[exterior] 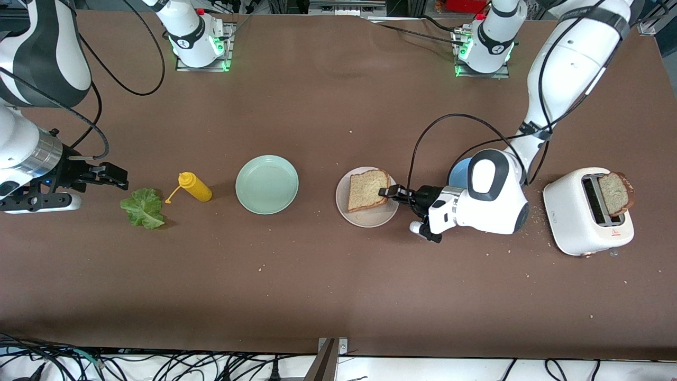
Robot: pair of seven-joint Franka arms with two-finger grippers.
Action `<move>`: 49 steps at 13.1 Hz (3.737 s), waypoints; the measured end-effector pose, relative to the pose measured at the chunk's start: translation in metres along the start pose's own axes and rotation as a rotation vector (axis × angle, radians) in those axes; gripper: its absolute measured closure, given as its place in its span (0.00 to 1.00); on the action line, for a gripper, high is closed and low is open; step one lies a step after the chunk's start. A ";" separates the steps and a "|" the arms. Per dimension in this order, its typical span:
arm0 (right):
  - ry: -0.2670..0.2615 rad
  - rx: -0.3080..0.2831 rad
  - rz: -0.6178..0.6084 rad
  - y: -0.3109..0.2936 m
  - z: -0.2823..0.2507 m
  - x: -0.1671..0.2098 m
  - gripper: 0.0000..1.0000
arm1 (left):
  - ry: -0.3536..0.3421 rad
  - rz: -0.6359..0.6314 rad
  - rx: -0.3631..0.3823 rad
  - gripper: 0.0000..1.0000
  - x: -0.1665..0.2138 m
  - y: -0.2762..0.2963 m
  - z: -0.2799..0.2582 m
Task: Make sandwich in beige plate with both arms
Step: 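Lay the toast flat on the beige plate and open the left gripper, then raise the left gripper while the right gripper reaches the mustard bottle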
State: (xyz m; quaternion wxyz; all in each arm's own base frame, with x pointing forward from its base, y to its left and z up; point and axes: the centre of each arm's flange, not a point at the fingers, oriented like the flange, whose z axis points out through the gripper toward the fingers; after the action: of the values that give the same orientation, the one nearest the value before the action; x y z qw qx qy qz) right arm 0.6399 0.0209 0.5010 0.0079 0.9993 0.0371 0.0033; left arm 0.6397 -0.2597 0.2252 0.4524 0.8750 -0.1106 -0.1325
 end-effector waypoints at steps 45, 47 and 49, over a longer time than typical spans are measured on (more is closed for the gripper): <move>0.318 0.605 -1.264 0.097 0.130 -0.030 0.00 | 0.198 -0.077 0.988 0.00 -0.098 0.207 -0.234; 0.381 0.670 -1.328 0.104 0.163 -0.042 0.00 | 0.207 -0.059 0.976 0.00 -0.106 0.224 -0.246; 0.424 0.733 -1.366 0.113 0.206 -0.050 0.00 | 0.184 -0.046 0.990 0.00 -0.122 0.230 -0.266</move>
State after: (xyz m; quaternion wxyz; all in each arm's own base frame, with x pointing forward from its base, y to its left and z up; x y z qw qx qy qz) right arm 0.6003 -0.0984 0.2969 -0.3278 0.6727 0.6398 0.1751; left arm 0.5966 -0.1496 0.5778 -0.0122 0.9948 -0.1007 0.0036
